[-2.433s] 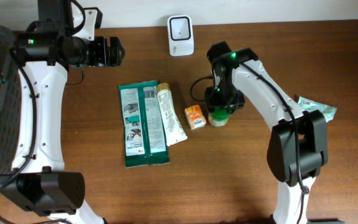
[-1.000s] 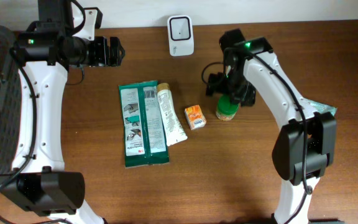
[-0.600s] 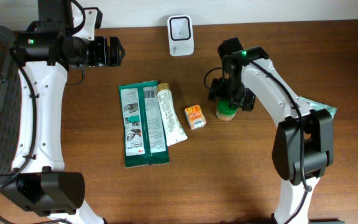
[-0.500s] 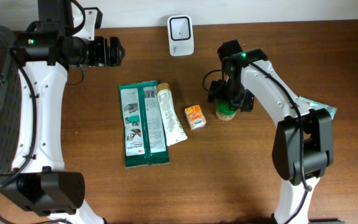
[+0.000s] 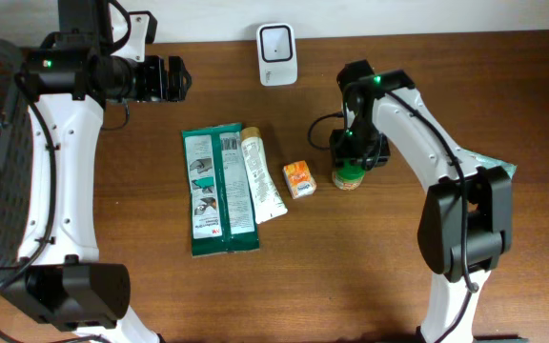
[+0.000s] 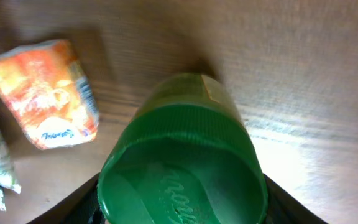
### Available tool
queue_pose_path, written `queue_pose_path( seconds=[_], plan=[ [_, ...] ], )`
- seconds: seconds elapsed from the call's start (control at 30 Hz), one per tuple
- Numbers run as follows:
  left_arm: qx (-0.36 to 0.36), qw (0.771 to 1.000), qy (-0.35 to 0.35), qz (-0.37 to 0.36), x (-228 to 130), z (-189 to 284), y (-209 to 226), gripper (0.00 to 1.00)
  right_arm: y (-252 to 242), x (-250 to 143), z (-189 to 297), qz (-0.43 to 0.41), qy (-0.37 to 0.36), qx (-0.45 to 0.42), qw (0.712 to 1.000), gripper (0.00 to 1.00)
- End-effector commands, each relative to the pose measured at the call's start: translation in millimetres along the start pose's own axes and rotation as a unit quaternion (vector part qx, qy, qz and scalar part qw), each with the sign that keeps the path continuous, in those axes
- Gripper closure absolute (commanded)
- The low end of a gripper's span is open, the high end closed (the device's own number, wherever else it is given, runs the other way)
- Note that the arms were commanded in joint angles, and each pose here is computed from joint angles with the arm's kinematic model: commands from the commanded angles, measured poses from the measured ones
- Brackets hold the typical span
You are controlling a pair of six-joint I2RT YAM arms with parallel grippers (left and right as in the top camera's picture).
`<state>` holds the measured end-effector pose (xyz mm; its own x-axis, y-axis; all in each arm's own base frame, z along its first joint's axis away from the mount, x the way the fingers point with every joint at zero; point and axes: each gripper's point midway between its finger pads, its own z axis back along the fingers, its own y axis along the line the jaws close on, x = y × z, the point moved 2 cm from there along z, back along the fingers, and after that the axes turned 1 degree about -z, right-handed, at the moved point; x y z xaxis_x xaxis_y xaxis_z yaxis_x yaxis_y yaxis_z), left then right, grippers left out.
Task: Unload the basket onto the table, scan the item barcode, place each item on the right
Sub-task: 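Close the right gripper around the green-lidded jar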
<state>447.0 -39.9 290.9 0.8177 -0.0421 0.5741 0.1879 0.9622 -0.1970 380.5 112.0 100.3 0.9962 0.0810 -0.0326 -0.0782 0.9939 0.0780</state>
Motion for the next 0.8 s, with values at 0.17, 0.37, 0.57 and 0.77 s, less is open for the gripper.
queue_pose_path(
  seconds=[0.17, 0.37, 0.57, 0.77],
  plan=[
    [-0.003, 1.000, -0.004, 0.004, 1.0, 3.4, -1.7, 0.01, 6.6, 22.9, 44.8, 0.374, -0.061, -0.006, 0.925, 0.37],
    [-0.003, 1.000, -0.004, 0.004, 1.1, 3.4, -1.7, 0.01, 5.4, 20.9, 34.9, 0.476, -0.048, -0.008, 0.878, 0.37],
    [-0.003, 1.000, -0.004, 0.004, 1.0, 3.4, -1.7, 0.01, 0.1, 5.4, 4.2, 0.501, -0.012, 0.004, 0.865, 0.28],
    [-0.003, 1.000, -0.004, 0.004, 1.0, 3.4, -1.7, 0.01, 0.3, 12.1, -1.2, 0.444, -0.028, -0.001, 0.895, 0.16]
  ],
)
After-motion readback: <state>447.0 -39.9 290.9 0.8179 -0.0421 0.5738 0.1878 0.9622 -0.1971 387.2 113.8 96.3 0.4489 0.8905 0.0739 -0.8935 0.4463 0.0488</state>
